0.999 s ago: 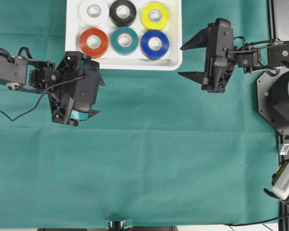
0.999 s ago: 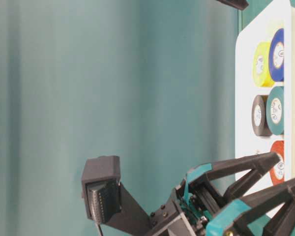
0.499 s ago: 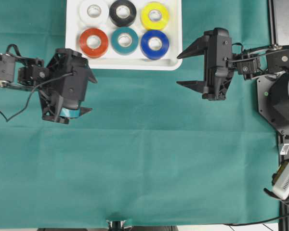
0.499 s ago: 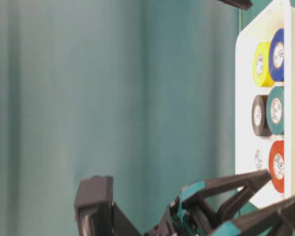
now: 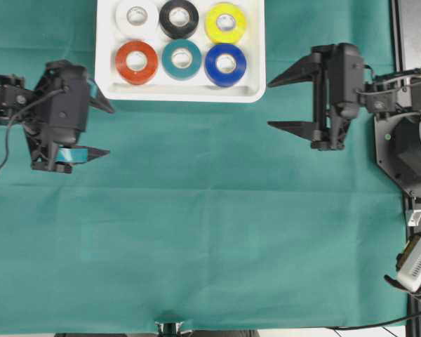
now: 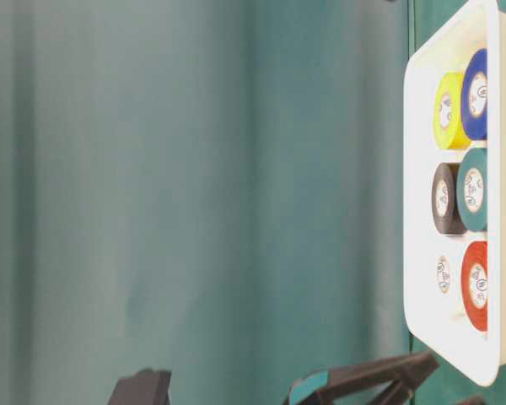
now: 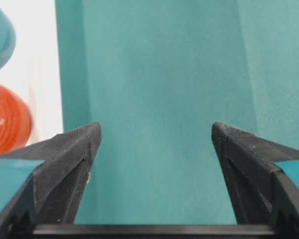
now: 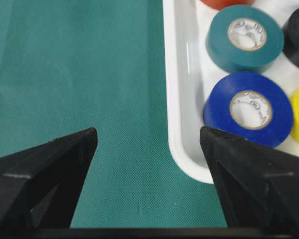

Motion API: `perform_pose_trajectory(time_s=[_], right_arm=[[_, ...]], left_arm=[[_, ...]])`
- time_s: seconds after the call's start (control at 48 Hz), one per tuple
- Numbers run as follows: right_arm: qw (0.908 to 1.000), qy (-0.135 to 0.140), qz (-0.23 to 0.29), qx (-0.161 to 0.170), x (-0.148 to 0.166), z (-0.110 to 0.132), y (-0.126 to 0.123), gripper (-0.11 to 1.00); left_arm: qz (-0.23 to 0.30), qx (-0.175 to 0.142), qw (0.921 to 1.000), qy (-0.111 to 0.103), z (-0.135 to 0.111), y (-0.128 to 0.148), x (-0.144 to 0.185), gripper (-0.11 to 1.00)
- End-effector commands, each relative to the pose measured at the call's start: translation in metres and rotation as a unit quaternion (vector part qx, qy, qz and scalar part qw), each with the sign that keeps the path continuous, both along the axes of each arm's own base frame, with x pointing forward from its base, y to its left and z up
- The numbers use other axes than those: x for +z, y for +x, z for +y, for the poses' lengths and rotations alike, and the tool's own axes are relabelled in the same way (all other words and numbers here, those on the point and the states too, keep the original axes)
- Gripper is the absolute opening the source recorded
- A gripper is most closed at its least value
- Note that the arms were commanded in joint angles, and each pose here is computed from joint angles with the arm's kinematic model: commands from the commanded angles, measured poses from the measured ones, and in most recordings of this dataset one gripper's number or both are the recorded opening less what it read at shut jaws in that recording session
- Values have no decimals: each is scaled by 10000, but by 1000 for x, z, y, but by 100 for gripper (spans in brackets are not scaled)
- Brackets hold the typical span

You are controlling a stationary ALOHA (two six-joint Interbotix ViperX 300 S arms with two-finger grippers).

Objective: Put the tape alternately from left to right into the white case.

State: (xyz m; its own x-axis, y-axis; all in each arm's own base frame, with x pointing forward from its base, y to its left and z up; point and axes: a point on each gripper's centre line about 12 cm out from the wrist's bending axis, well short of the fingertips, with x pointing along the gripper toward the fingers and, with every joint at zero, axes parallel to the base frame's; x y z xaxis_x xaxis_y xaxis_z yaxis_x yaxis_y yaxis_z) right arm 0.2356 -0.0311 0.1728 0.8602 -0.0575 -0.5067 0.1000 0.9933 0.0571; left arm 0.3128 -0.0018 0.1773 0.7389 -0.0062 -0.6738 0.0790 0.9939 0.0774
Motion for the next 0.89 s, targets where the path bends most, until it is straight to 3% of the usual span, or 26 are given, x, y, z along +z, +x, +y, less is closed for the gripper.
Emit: perform_pose_trajectory(time_s=[0.0, 0.375, 0.874], right_arm=[[9998, -2, -204, 17, 8, 2, -3, 85], [9991, -22, -430, 56, 12, 7, -20, 85], [9979, 60, -643, 115, 15, 13, -29, 85]], left_arm=[[-299, 75, 9995, -40, 2, -4, 12, 92], [-919, 253, 9954, -37, 11, -32, 18, 92], [-1294, 470, 9905, -25, 19, -81, 20, 92]])
